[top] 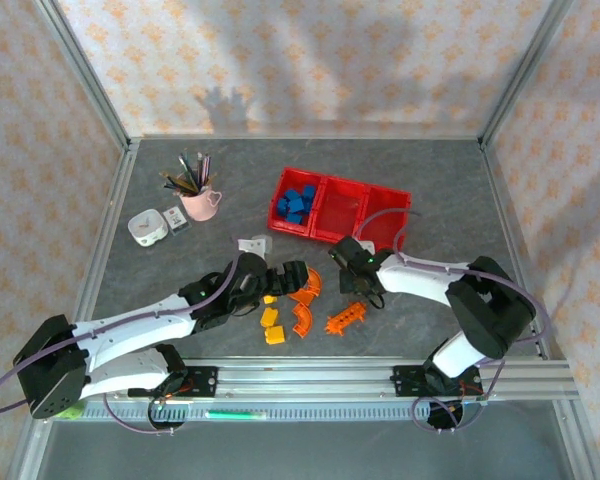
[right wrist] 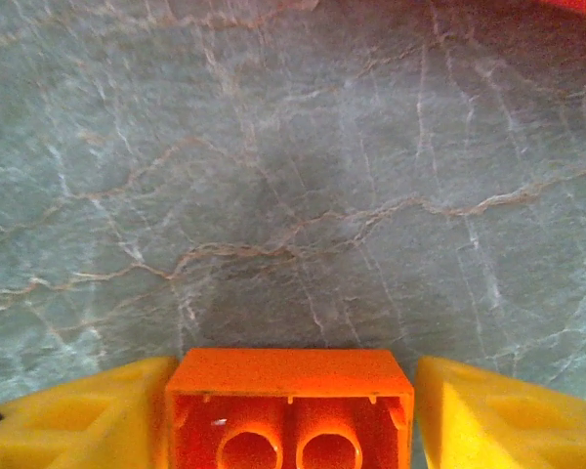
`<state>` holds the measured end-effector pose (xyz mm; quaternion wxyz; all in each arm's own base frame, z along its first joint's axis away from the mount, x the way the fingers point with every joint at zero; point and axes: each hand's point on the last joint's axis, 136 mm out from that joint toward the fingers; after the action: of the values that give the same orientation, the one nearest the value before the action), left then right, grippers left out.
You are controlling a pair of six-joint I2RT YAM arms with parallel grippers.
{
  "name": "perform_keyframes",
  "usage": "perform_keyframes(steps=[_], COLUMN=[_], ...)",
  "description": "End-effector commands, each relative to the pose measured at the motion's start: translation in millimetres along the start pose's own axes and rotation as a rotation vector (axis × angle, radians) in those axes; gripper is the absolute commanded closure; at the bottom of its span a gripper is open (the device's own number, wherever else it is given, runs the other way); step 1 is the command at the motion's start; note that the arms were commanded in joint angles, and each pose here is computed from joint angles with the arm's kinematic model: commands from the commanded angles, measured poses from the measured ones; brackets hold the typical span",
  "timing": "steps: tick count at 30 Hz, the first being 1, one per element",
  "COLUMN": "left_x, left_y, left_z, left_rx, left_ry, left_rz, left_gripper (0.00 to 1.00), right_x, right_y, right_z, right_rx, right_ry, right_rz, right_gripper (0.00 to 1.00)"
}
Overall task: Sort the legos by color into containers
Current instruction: Pick up the lego from the bottom-center of the table, then place the lego in the container.
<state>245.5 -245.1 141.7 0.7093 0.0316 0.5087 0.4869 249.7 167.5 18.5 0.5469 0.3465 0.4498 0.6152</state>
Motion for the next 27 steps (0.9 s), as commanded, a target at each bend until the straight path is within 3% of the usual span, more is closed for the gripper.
perform_keyframes(steps=[1, 6, 14, 27], left_x=[-4.9, -8.7, -11.6, -1.7], left_y=[-1.4, 1.1, 16.9, 8.8], left_z=[4.5, 7.8, 31.4, 80.1], left_rx=[-0.03, -0.041, -0.117, -0.168], left_ry=[0.002, -0.006, -0.049, -0.033], left_rz=[-0.011, -0.02, 0.012, 0.023], left_gripper=[0.01, 0.01, 0.01, 0.01], right_x=[-3.3, 1.3, 11.2, 1.9], right_y=[2.1, 14.7, 54.2, 43.5], right_z=[7.4, 18.5, 69.8, 190.0], right_rx=[-0.024, -0.053, -0.166, -0.287], right_ry=[0.008, 0.004, -0.009, -0.113], right_rz=[-0.029, -0.002, 0.034, -0.046], right_gripper=[0.48, 0.57, 0.58, 0.57])
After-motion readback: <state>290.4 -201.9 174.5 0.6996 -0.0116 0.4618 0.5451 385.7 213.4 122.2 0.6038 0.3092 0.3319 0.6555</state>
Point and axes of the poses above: each hand's point on the last joint's axis, 136 mm out from that joint toward the fingers, its own y axis back along the fingers, its own x axis along the line the jaws close on, z = x × y, and after that the axes turned 9 degrees about y, right-handed
